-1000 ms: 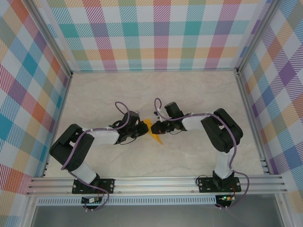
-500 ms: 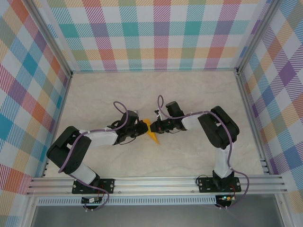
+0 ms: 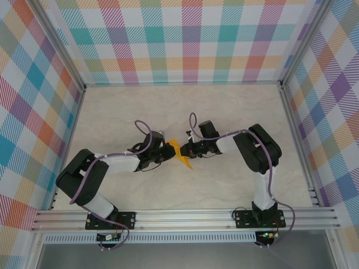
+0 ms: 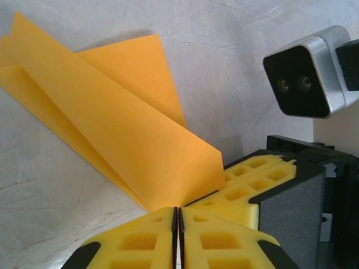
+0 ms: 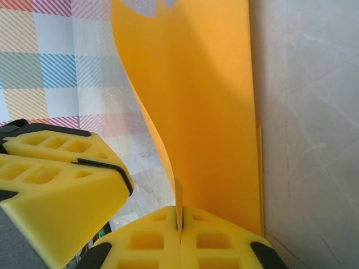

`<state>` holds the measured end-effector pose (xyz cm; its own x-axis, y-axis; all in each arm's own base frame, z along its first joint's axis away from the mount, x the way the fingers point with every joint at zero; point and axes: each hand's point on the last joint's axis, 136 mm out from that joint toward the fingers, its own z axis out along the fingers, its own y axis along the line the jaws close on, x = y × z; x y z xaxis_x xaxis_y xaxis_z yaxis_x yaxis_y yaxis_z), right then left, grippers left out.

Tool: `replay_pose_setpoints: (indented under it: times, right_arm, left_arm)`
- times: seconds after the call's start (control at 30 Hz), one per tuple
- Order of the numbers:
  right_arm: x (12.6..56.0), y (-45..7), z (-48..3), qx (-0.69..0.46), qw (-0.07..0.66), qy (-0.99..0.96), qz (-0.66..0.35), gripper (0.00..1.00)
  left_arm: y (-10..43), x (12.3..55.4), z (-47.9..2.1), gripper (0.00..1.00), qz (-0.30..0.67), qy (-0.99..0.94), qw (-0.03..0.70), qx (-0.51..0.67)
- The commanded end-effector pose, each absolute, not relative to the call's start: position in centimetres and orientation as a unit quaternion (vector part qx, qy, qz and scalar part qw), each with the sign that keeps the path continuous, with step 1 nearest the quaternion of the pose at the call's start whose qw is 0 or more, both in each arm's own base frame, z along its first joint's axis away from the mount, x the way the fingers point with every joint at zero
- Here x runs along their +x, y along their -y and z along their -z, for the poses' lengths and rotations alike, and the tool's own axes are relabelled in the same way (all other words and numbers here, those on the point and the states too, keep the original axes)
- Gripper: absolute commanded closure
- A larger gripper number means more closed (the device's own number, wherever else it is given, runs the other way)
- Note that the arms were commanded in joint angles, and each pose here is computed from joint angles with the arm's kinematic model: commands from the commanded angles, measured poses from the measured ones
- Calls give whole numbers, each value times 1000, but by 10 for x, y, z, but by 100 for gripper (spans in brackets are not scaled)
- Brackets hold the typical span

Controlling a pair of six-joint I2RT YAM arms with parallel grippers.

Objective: Fold a paper plane with a square sheet of paper (pick it up from the middle)
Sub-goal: Fold the wing for the fifth time at the center of the table.

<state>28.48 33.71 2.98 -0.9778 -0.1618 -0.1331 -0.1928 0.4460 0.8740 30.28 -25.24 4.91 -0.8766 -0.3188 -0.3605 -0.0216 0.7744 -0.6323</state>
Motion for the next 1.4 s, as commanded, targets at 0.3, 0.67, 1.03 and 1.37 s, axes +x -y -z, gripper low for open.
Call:
replay_pose_setpoints:
  times: [0.3,0.67,1.03,1.37]
  right_arm:
    - [285,-334,-17,-85,-3,-858,-507,100]
    - [287,-333,-19,-68,-15,-853,-517,100]
    - [286,-332,-17,-64,-19,-854,-515,100]
    - [285,-332,-17,-66,-23,-854,-516,100]
  left_arm:
    - [256,305,-38,89,322,-917,220,-87]
    - [259,311,-40,89,332,-910,236,-80]
    - [254,314,-30,89,312,-915,240,-88]
    - [252,317,-24,90,305,-917,237,-96]
